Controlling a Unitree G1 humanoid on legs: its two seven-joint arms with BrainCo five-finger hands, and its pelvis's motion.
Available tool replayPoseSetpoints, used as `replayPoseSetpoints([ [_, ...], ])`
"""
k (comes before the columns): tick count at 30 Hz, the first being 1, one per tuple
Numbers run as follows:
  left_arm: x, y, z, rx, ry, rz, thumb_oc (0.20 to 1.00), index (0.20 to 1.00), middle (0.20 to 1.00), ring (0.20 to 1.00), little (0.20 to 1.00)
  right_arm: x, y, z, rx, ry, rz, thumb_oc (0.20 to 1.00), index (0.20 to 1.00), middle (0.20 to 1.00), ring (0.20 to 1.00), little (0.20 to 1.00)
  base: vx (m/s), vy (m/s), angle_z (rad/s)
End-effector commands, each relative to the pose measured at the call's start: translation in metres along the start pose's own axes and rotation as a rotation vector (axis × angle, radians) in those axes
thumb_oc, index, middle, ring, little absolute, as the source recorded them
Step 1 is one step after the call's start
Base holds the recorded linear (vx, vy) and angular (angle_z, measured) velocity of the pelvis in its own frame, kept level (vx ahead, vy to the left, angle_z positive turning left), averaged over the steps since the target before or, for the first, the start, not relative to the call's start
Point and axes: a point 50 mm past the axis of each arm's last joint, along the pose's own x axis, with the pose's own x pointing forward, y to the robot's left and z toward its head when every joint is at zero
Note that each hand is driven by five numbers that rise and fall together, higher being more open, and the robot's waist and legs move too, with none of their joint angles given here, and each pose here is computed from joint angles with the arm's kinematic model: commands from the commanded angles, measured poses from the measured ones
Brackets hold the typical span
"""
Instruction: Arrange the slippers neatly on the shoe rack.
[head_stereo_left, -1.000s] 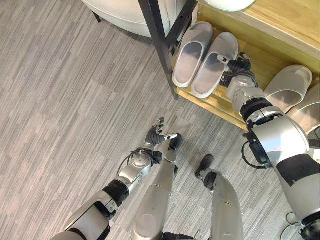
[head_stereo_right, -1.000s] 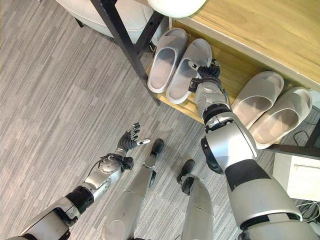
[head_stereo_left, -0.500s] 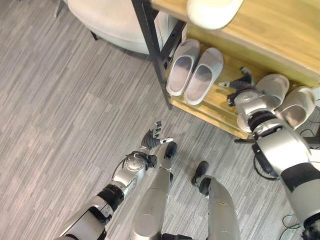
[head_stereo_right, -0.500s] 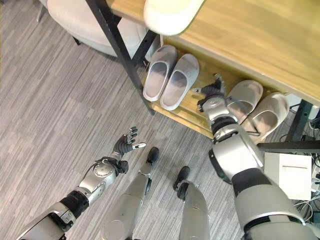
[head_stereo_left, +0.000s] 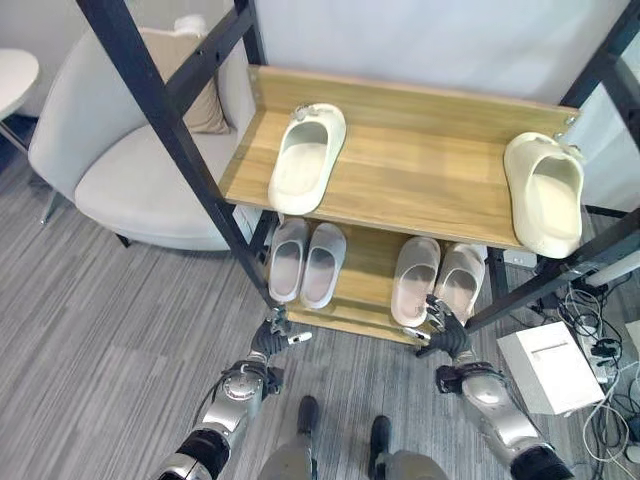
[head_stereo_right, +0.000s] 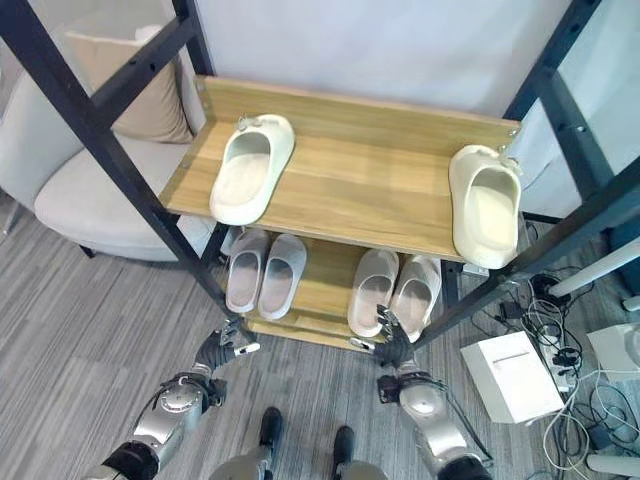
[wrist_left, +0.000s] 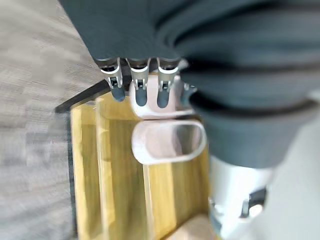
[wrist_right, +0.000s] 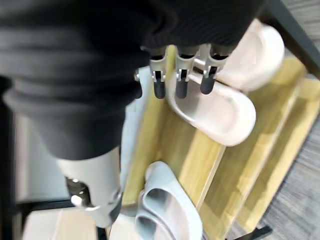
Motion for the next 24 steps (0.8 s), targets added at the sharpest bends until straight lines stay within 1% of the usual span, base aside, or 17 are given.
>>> replayPoseSetpoints([
  [1,0.015,-0.007,0.037,0.209,-0.148,-0.122,1.0,1.0,1.0,1.0,1.0,0.011,-0.002,0.014,0.011,-0.062,0.043,1.0,1.0,1.0,1.0,1.0,0.06,-0.007,-0.31],
  [3,0.014,-0.017,0.05,0.328,-0.21,-0.222,1.0,1.0,1.0,1.0,1.0,0.003,-0.005,0.001,0.019,-0.01,0.041,1.0,1.0,1.0,1.0,1.0,0.04,-0.005,-0.14],
  [4,0.012,-0.027,0.061,0.421,-0.267,-0.304,1.0,1.0,1.0,1.0,1.0,0.001,-0.008,-0.005,0.023,0.015,0.028,1.0,1.0,1.0,1.0,1.0,0.02,0.002,-0.12],
  [5,0.008,-0.04,0.088,0.499,-0.391,-0.407,1.0,1.0,1.0,1.0,1.0,-0.001,-0.013,-0.009,0.024,0.034,0.024,1.0,1.0,1.0,1.0,1.0,0.02,-0.004,-0.25],
  [7,-0.001,-0.053,0.12,0.533,-0.535,-0.51,1.0,1.0,1.0,1.0,1.0,-0.001,-0.019,-0.009,0.006,0.034,0.008,1.0,1.0,1.0,1.0,1.0,0.01,-0.02,-0.48],
  [8,-0.019,-0.071,0.167,0.565,-0.728,-0.656,1.0,1.0,1.0,1.0,1.0,0.004,-0.024,-0.009,-0.017,0.042,-0.018,1.0,1.0,1.0,1.0,1.0,-0.01,-0.036,-0.38],
  [9,-0.027,-0.077,0.187,0.542,-0.801,-0.71,1.0,1.0,1.0,1.0,1.0,0.006,-0.026,-0.01,-0.014,0.046,-0.036,1.0,1.0,1.0,1.0,1.0,0.04,-0.056,-0.18],
  [10,-0.044,-0.08,0.222,0.416,-0.924,-0.786,1.0,1.0,1.0,1.0,1.0,0.008,-0.027,-0.008,-0.02,0.049,-0.043,1.0,1.0,1.0,1.0,1.0,0.01,-0.065,-0.14],
  [11,-0.055,-0.079,0.24,0.316,-0.986,-0.823,1.0,1.0,1.0,1.0,1.0,0.008,-0.027,-0.008,-0.009,0.049,-0.043,1.0,1.0,1.0,1.0,1.0,0.07,-0.094,-0.13],
  [12,-0.064,-0.07,0.261,0.185,-1.067,-0.798,1.0,1.0,1.0,1.0,1.0,0.005,-0.024,-0.01,0.012,0.052,-0.033,1.0,1.0,1.0,1.0,1.0,0.07,-0.088,0.0],
  [14,-0.069,-0.04,0.281,0.057,-1.183,-0.605,1.0,1.0,1.0,1.0,1.0,-0.001,-0.017,-0.013,0.043,0.056,-0.016,1.0,1.0,1.0,1.0,1.0,0.08,-0.064,0.19],
  [16,-0.069,-0.015,0.29,0.008,-1.254,-0.395,1.0,1.0,1.0,1.0,1.0,-0.004,-0.012,-0.023,0.063,0.096,-0.012,1.0,1.0,1.0,1.0,1.0,0.04,-0.042,0.26],
  [17,-0.064,0.015,0.297,0.059,-1.304,-0.072,1.0,1.0,1.0,1.0,1.0,-0.006,-0.006,-0.028,0.068,0.119,0.008,1.0,1.0,1.0,1.0,1.0,0.04,-0.042,0.16],
  [18,-0.06,0.029,0.3,0.105,-1.308,0.078,1.0,1.0,1.0,1.0,1.0,-0.006,-0.005,-0.031,0.058,0.132,0.019,1.0,1.0,1.0,1.0,1.0,0.04,-0.043,0.08],
  [20,-0.042,0.055,0.305,0.311,-1.244,0.409,1.0,1.0,1.0,1.0,1.0,-0.001,-0.004,-0.031,0.025,0.135,0.032,1.0,1.0,1.0,1.0,1.0,0.04,-0.019,0.02],
  [22,-0.033,0.07,0.309,0.41,-1.194,0.533,1.0,1.0,1.0,1.0,1.0,0.001,-0.005,-0.03,0.006,0.133,0.036,1.0,1.0,1.0,1.0,1.0,0.02,-0.003,0.0],
  [24,-0.025,0.079,0.31,0.479,-1.151,0.608,1.0,1.0,1.0,1.0,1.0,0.002,-0.005,-0.029,-0.001,0.13,0.042,1.0,1.0,1.0,1.0,1.0,0.02,0.004,-0.06],
])
